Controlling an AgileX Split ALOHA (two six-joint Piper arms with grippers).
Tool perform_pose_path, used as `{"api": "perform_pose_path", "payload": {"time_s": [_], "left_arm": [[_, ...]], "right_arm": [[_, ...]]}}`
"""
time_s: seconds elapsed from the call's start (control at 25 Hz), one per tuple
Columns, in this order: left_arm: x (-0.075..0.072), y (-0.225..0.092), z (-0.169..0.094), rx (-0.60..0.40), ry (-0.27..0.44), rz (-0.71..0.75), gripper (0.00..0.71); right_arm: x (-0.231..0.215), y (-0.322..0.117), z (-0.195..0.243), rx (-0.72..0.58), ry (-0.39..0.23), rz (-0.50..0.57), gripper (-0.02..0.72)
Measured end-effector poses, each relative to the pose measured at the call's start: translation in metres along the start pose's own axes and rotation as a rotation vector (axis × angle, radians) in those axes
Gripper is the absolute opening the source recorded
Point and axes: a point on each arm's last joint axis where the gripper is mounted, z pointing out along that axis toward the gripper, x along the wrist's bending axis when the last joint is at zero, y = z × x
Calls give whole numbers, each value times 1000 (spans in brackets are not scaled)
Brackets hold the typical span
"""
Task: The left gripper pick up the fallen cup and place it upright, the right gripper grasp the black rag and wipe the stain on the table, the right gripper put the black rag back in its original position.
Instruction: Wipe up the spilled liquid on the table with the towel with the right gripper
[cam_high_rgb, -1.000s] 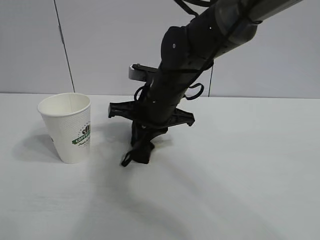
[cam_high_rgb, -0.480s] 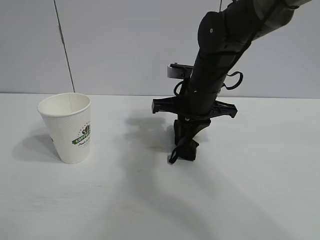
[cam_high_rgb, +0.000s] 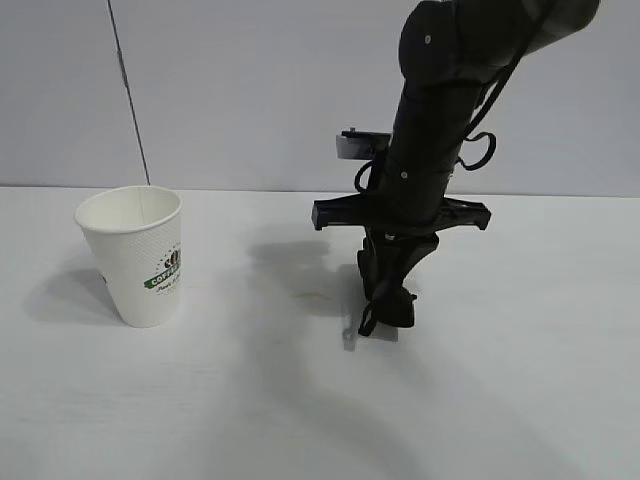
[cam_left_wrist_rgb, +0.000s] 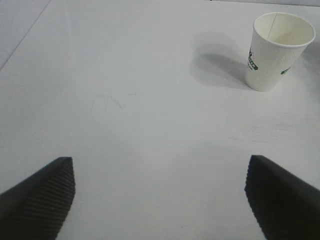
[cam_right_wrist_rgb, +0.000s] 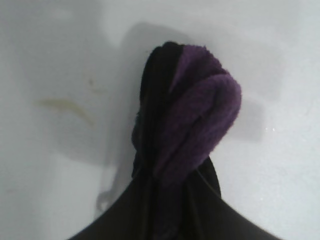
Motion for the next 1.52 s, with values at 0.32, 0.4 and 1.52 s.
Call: {"api": "perform_pose_path", "payload": {"time_s": [0.32, 0.4, 1.52], "left_arm": [[0, 0, 0, 0, 0, 0, 663], [0, 0, 0, 0, 0, 0, 663], [0, 0, 0, 0, 0, 0, 663]], "right_arm": [[10, 2, 1, -16, 117, 97, 82], [16, 5, 7, -38, 153, 125, 82], [13, 2, 37, -4, 154, 156, 82]]}}
